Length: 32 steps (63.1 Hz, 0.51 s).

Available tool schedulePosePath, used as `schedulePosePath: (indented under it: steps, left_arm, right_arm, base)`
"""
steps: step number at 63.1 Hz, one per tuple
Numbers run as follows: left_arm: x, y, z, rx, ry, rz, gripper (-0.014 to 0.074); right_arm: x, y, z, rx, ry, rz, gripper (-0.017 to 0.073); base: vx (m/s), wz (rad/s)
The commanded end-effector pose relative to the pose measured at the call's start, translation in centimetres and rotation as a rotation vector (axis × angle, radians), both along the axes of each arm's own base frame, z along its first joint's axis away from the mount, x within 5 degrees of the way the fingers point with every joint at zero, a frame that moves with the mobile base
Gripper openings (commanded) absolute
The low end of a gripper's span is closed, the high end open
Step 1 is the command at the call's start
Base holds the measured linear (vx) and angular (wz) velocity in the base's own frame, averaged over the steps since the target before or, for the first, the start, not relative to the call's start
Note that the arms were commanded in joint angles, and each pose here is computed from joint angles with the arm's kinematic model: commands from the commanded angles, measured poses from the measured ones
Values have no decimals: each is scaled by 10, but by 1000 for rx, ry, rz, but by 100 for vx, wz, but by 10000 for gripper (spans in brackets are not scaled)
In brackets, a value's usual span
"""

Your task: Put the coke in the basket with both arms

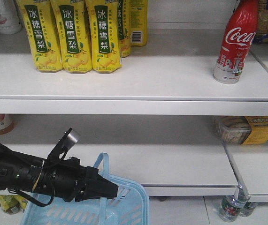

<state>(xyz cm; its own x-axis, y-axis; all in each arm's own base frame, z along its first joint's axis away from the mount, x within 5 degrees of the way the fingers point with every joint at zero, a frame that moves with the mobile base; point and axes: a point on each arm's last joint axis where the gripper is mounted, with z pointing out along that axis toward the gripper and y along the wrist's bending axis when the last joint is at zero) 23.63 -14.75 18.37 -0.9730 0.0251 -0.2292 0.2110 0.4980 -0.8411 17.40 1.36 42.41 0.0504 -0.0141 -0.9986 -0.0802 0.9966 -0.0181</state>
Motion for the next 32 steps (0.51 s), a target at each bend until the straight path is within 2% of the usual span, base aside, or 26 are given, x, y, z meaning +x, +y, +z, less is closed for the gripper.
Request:
schedulePosePath:
  steps: [1,10,18,25,32]
  left_arm:
    - [2,-3,21,-71,-58,23,-5]
    - [2,-3,21,-71,-58,23,-5]
    - [2,-3,21,-71,-58,23,-5]
    - [2,-3,21,-71,-58,23,-5]
    - [2,-3,21,-71,-58,23,-5]
  right_arm:
    - [8,0,24,2,-86,-3,564]
    - [19,2,35,25,-59,6,564]
    - [30,3,42,-5,-41,8,564]
    - [40,6,46,13,-29,26,564]
    - [46,24,47,-40,-21,99,564]
  base:
    - [0,0]
    - [0,0]
    - [0,0]
    - [0,0]
    - [0,0]
